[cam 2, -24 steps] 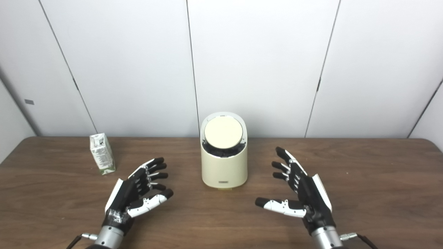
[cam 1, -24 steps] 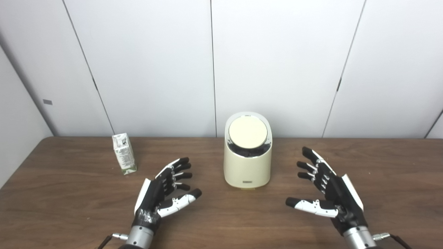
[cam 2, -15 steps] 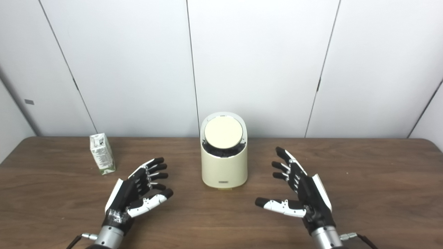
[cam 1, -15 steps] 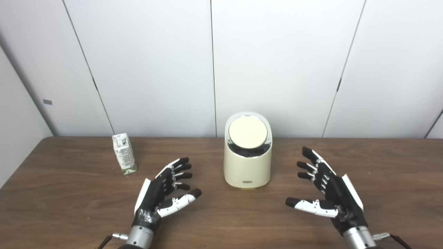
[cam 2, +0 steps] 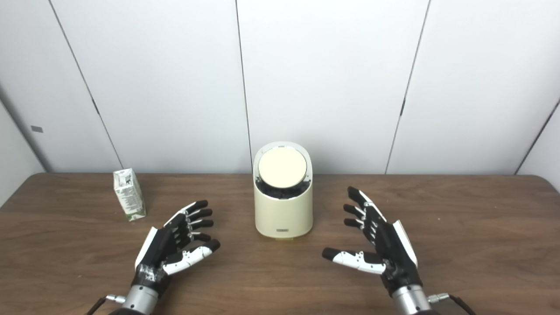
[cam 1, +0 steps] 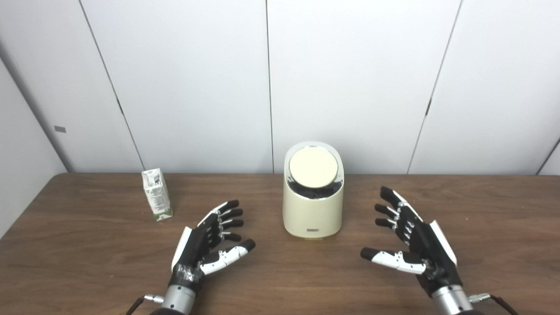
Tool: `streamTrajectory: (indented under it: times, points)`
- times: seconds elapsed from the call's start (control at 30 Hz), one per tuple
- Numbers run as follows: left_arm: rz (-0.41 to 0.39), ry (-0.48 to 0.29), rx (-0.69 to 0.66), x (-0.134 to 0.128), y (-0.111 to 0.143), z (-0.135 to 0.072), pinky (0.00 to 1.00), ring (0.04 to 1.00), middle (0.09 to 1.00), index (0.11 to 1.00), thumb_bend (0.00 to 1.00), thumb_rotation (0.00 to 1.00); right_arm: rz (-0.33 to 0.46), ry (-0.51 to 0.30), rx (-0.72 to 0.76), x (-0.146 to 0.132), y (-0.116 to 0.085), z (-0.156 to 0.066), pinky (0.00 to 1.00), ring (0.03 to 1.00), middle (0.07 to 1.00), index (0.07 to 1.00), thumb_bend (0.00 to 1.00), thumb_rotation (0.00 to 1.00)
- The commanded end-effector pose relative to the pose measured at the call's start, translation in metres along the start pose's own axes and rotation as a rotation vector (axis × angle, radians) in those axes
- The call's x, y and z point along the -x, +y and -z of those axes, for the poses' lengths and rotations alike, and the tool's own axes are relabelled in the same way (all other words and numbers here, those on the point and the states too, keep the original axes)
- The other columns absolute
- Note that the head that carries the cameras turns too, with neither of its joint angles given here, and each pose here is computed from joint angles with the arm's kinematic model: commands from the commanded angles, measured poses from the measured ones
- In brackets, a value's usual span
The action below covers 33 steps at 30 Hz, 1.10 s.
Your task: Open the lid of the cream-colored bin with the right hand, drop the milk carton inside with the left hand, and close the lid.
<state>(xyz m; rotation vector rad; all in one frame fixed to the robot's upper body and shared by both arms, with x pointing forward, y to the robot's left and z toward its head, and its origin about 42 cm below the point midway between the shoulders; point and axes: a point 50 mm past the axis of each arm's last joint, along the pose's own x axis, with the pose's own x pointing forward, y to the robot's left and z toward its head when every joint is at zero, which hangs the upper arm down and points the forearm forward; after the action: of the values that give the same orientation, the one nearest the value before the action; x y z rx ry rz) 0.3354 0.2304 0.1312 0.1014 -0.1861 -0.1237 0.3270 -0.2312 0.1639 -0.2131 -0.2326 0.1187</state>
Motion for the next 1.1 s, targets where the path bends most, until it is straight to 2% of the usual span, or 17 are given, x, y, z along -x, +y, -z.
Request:
streamTrajectory:
  times: [0.0,0.23,0.4,0.5,0.67,0.8,0.9,1.07]
  points:
    - [0.0,-0.103,-0.007,-0.016,0.001,-0.018,0.63,0.761,0.811,0.879,0.73,0.18,0.019,-0.136,0.01,-0.023,0.002,-0.026,0.74,0.825,0.924,0.906,0.81,0.26]
    - [0.004,-0.107,0.002,-0.022,0.002,-0.014,0.64,0.769,0.814,0.879,0.75,0.21,0.047,-0.169,0.128,-0.058,0.005,-0.055,0.72,0.884,0.936,0.922,0.85,0.39]
    - [0.009,-0.105,0.001,-0.024,0.001,-0.012,0.64,0.763,0.817,0.881,0.75,0.21,0.047,-0.161,0.152,-0.078,0.003,-0.068,0.68,0.914,0.948,0.959,0.82,0.35]
    - [0.008,-0.108,0.004,-0.025,0.0,-0.011,0.64,0.758,0.812,0.876,0.76,0.21,0.036,-0.144,0.15,-0.088,0.0,-0.071,0.71,0.944,0.971,0.995,0.85,0.37]
    - [0.011,-0.109,0.01,-0.025,-0.002,-0.011,0.64,0.762,0.813,0.877,0.76,0.2,0.039,-0.095,0.164,-0.1,-0.003,-0.08,0.78,0.949,0.999,1.0,0.88,0.41]
    - [0.013,-0.109,0.007,-0.025,-0.003,-0.011,0.66,0.77,0.817,0.879,0.74,0.19,0.04,-0.075,0.218,-0.113,-0.003,-0.09,0.78,0.948,1.0,1.0,0.9,0.44]
    - [0.01,-0.109,0.009,-0.025,-0.004,-0.012,0.66,0.77,0.817,0.879,0.75,0.19,0.041,-0.053,0.267,-0.122,-0.003,-0.097,0.75,0.938,1.0,1.0,0.88,0.42]
    - [0.014,-0.112,0.008,-0.025,-0.005,-0.011,0.66,0.773,0.82,0.877,0.75,0.2,0.051,-0.021,0.339,-0.137,0.001,-0.107,0.69,0.908,0.982,1.0,0.83,0.34]
